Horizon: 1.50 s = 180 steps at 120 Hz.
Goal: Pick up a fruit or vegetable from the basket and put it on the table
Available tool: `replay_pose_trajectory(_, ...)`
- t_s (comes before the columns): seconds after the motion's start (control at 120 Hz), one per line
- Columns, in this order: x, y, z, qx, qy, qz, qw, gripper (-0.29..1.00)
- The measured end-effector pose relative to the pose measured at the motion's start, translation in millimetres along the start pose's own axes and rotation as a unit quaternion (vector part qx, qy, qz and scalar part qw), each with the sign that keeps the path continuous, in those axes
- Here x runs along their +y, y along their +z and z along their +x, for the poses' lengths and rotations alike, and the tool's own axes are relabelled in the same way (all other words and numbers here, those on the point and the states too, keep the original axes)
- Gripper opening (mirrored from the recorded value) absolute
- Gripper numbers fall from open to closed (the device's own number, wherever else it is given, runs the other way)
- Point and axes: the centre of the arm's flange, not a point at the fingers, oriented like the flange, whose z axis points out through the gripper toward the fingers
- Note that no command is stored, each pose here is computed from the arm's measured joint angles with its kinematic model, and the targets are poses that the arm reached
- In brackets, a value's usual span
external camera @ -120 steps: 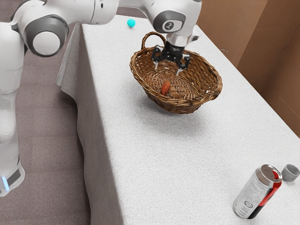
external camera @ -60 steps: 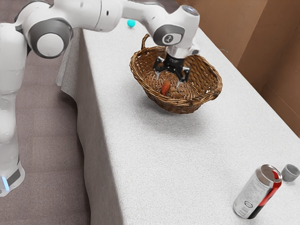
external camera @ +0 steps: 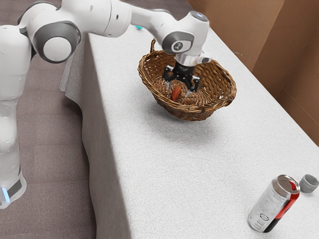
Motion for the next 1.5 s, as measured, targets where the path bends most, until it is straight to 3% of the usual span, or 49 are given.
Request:
replay_pose_trajectory(0.35,-1.0,18.2,6.7,-0.002,0.006,-0.002,1.0,0.52)
replay_pose_trajectory(0.467,0.0,18.9,7.4,0.001,0.01,-0.003,1.0,0.55)
replay_pose_trajectory(0.692,-0.9,12.3,6.0,0.008,0.015,-0.006,1.0,0.33)
replay_pose_trajectory(1.008,-2.5,12.4,4.8,0.013,0.017,-0.007,1.0,0.18)
replay_pose_trajectory(1.2,-5.5,-21.6,-0.2,0.043,0.014,-0.015,0.999,0.16)
replay_pose_trajectory(1.35,5.0,-106.9,-43.4,0.094,0.032,-0.056,0.993,0.16)
replay_pose_trajectory(1.5,45.3,-143.3,-171.9,0.097,0.083,-0.08,0.989,0.16)
